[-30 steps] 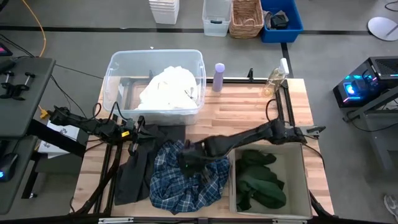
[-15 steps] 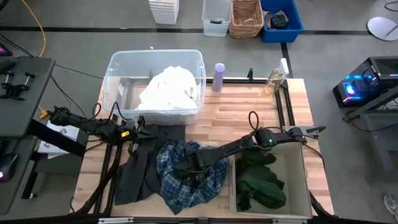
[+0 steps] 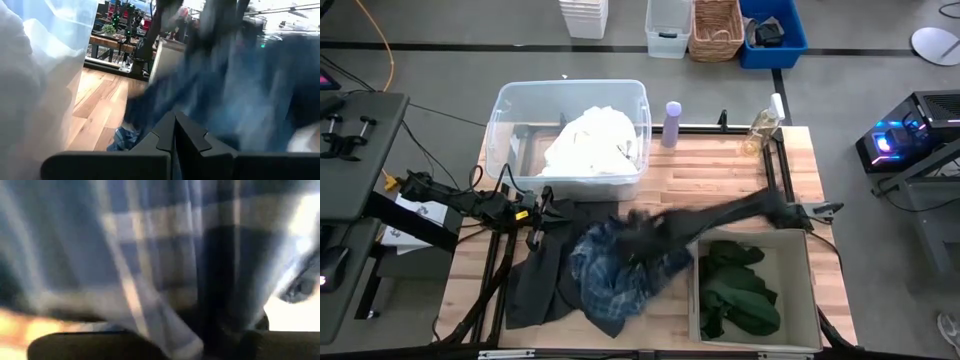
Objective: Sort clothes
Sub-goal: Put the blue cloth into the brown bin
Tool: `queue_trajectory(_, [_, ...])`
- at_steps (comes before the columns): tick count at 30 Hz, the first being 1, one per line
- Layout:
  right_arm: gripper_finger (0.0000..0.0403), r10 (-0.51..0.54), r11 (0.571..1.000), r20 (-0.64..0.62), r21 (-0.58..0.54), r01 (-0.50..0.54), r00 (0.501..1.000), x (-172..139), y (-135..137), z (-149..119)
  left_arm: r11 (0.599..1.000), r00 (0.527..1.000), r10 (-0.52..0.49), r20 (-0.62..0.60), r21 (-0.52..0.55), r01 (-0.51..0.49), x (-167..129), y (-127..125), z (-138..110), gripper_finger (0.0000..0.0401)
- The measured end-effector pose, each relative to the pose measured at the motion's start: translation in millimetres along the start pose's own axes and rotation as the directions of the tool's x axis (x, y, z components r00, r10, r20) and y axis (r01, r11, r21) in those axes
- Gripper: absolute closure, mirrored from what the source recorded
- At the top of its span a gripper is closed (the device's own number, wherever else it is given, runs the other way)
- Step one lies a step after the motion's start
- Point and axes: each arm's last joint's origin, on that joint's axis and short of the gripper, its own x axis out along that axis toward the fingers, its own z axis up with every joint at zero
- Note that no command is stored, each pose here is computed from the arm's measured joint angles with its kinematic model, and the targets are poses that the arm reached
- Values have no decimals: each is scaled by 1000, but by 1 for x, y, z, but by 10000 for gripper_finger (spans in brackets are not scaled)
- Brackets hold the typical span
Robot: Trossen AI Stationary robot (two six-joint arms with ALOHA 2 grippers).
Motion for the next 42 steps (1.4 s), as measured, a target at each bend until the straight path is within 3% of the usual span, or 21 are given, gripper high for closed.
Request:
queue_trajectory(3, [372,15,996,195,79,-31,981,-74,-17,-10,1000,1000,0,0,0,0,0,0,0,400])
queue_trajectory(6, [372,0,971,339,227,-81,941,-123,-30,-23,1000,1000,0,0,0,0,0,0,0,400])
queue_trajectory(11, [373,-52,925,575,336,-178,816,-210,-36,-56,1000,1000,0,0,0,0,0,0,0,400])
queue_trajectory(16, [373,-48,879,640,391,-271,767,-257,-12,-90,1000,1000,0,0,0,0,0,0,0,400])
queue_trajectory(20, [373,-143,838,690,466,-284,710,-303,12,-135,1000,1000,0,0,0,0,0,0,0,400])
queue_trajectory(22, [373,-174,800,677,521,-299,715,-316,23,-159,1000,1000,0,0,0,0,0,0,0,400])
queue_trajectory(25, [373,-177,742,622,593,-311,763,-320,41,-185,1000,1000,0,0,0,0,0,0,0,400])
queue_trajectory(27, [373,-153,712,552,637,-296,820,-313,54,-194,1000,1000,0,0,0,0,0,0,0,400])
queue_trajectory(31, [373,-44,687,491,647,-330,870,-291,88,-191,1000,1000,0,0,0,0,0,0,0,400])
queue_trajectory(33, [373,35,642,415,688,-338,909,-278,102,-194,1000,1000,0,0,0,0,0,0,0,400])
queue_trajectory(36, [373,145,602,216,755,-259,966,-244,127,-200,1000,1000,0,0,0,0,0,0,0,400])
queue_trajectory(38, [373,199,578,64,799,-170,978,-218,145,-207,1000,1000,0,0,0,0,0,0,0,400])
queue_trajectory(42, [373,269,530,-220,847,46,938,-171,164,-226,1000,1000,0,0,0,0,0,0,0,400])
